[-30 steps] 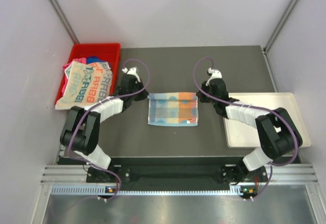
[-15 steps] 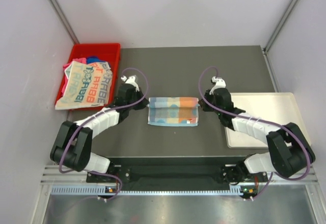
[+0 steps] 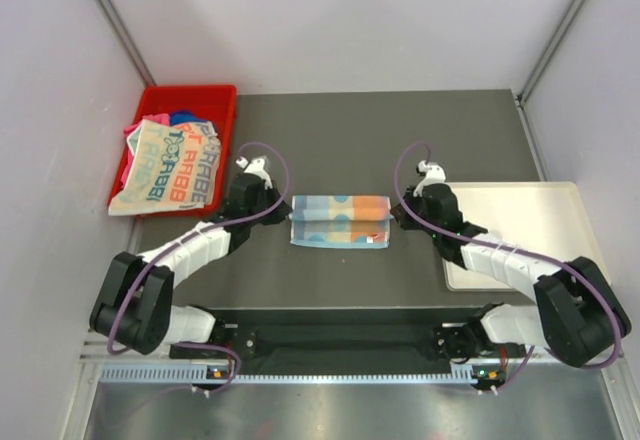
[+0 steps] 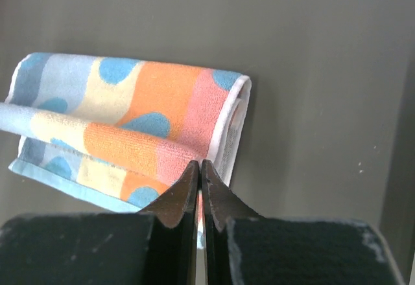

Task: Fold and stack the towels
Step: Fold the towel

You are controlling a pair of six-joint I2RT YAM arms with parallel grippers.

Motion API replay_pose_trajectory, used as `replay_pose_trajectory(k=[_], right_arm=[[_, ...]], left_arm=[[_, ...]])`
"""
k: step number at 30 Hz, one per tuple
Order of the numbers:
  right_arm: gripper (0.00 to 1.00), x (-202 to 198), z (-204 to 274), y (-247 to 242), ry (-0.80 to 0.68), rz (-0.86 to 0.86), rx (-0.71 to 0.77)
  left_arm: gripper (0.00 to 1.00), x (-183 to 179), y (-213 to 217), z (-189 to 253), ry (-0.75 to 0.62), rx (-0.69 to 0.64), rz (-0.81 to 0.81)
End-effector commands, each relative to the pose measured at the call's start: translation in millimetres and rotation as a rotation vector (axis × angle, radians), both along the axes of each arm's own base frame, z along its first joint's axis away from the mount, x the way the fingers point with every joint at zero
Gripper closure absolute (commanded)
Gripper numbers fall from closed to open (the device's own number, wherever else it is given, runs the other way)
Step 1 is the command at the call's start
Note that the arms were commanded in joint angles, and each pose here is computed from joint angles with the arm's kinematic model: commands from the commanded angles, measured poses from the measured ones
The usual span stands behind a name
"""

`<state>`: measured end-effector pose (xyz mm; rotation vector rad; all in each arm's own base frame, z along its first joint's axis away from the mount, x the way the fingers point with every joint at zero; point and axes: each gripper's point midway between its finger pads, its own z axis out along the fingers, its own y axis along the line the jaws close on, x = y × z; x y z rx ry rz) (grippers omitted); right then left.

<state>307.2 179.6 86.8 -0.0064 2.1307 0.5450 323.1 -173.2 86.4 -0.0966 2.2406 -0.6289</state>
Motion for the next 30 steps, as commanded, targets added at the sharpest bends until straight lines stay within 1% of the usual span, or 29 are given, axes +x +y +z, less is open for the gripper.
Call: replay_pose_trajectory(k=[1,13,27,30], right_arm=[[1.0,-5.0,9.9,3.1,-0.029,0.008,0.015],[1.0,-25.6,-7.6,7.0,0.011,0.028,0.01],[1.0,-31.8,-21.4,7.3,0.043,0.023,0.007],[0.98,-31.7,-23.0,6.2,0.046,0.015,0.003]], left_arm=[[1.0,0.3,5.1,10.0,-0.038,0.003,0.02],[1.0,-14.6,9.3,-4.9,-0.003,0.009,0.018],[1.0,-24.3,5.0,-20.2,0.044,0.007,-0.014],[1.0,-28.1,2.4,-24.7,0.055,0.008,-0.029]])
